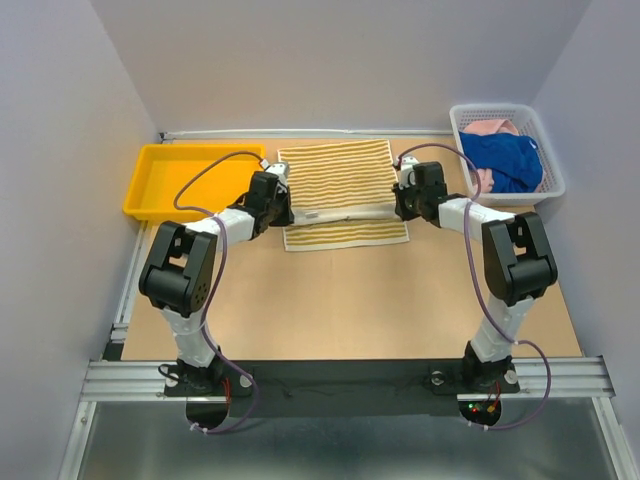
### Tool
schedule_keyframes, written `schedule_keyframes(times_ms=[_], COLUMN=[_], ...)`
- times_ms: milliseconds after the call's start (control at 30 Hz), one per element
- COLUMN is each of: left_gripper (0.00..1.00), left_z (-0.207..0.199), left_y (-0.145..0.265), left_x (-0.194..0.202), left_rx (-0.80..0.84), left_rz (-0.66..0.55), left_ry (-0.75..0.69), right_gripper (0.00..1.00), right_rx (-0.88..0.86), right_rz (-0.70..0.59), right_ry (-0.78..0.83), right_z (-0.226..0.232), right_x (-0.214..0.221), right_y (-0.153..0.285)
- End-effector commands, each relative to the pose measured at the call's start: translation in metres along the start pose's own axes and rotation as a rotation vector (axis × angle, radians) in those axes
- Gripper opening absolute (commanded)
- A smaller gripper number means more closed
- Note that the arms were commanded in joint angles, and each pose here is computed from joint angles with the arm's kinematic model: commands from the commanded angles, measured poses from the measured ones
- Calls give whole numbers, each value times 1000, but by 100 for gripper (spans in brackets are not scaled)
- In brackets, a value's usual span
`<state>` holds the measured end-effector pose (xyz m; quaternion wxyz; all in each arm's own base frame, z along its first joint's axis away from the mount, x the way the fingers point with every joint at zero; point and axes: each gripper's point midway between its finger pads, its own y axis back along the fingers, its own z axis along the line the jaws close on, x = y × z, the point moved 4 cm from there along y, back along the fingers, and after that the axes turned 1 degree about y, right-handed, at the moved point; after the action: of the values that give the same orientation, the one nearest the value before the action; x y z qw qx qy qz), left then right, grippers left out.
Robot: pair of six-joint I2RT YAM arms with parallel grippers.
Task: Fold and stack the towels
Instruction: Fold the towel
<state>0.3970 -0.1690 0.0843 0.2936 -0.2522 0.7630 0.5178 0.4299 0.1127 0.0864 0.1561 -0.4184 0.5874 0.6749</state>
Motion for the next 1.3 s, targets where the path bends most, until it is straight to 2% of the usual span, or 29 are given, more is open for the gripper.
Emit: schedule_keyframes(times_ms=[0, 167, 400, 933, 1100, 1267], left_gripper=[0, 0, 0, 0, 0, 0], left_z=[18, 17, 10, -2, -8, -6], left_y=[2, 0, 7, 41, 53, 50], left_x=[2, 8, -1, -51, -55, -36], left_rx=[-116, -125, -114, -142, -143, -145], left_rz=[14, 37, 9, -119, -152, -126], left_ry=[1, -6, -16, -30, -28, -13], right_gripper=[1, 1, 1, 1, 1, 1], right_rx=[91, 91, 97, 190, 192, 169], right_rz=[67, 70, 36, -102, -110, -72], right_ry=[-10, -5, -3, 25, 17, 11], right_z=[-22, -22, -24, -37, -36, -31], right_x=[6, 5, -8, -58, -56, -38], right_y=[-2, 1, 9, 49, 58, 54])
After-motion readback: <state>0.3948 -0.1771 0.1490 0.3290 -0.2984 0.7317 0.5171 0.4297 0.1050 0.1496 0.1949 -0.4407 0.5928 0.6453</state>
